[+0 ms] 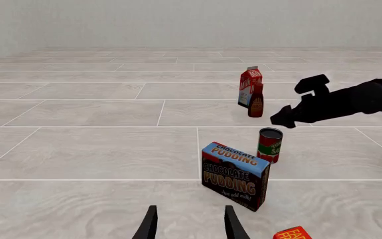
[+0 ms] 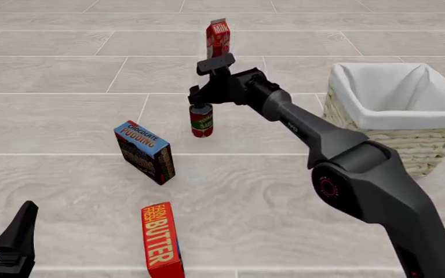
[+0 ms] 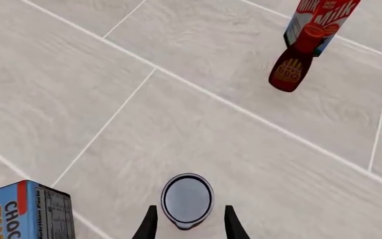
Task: Pick the tomato sauce and place it in the basket.
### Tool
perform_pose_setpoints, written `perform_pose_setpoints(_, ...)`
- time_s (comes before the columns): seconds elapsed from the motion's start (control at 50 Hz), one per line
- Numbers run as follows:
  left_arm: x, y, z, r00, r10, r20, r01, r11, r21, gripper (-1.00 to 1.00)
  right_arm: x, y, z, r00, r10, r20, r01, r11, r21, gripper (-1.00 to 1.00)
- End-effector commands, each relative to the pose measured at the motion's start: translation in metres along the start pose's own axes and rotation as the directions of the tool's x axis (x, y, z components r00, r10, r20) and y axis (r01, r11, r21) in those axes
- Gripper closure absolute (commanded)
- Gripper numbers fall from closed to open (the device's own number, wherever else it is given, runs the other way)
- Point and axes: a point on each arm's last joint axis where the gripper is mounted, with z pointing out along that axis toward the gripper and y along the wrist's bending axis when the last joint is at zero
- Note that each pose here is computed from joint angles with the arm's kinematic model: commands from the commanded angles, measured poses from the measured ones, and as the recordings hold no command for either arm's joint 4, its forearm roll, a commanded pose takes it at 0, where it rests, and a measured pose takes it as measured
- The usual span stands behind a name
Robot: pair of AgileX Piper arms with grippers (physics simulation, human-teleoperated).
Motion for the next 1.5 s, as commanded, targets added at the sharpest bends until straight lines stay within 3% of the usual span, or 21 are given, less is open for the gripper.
perform_pose_setpoints(0.02, 0.000, 0.000, 0.000, 1.000, 0.000, 0.000, 0.000, 1.000, 0.000, -1.00, 0.002, 0.001, 0.005, 1.000, 0.001, -0.005, -0.001, 1.000, -0.001, -1.00)
perform_pose_setpoints(1.5, 0.000, 0.000, 0.000, 1.000, 0.000, 0.000, 0.000, 1.000, 0.000, -1.00, 0.021, 0.006, 0.037, 0.999, 0.006, -0.049, -0.006, 1.000, -0.009, -1.00)
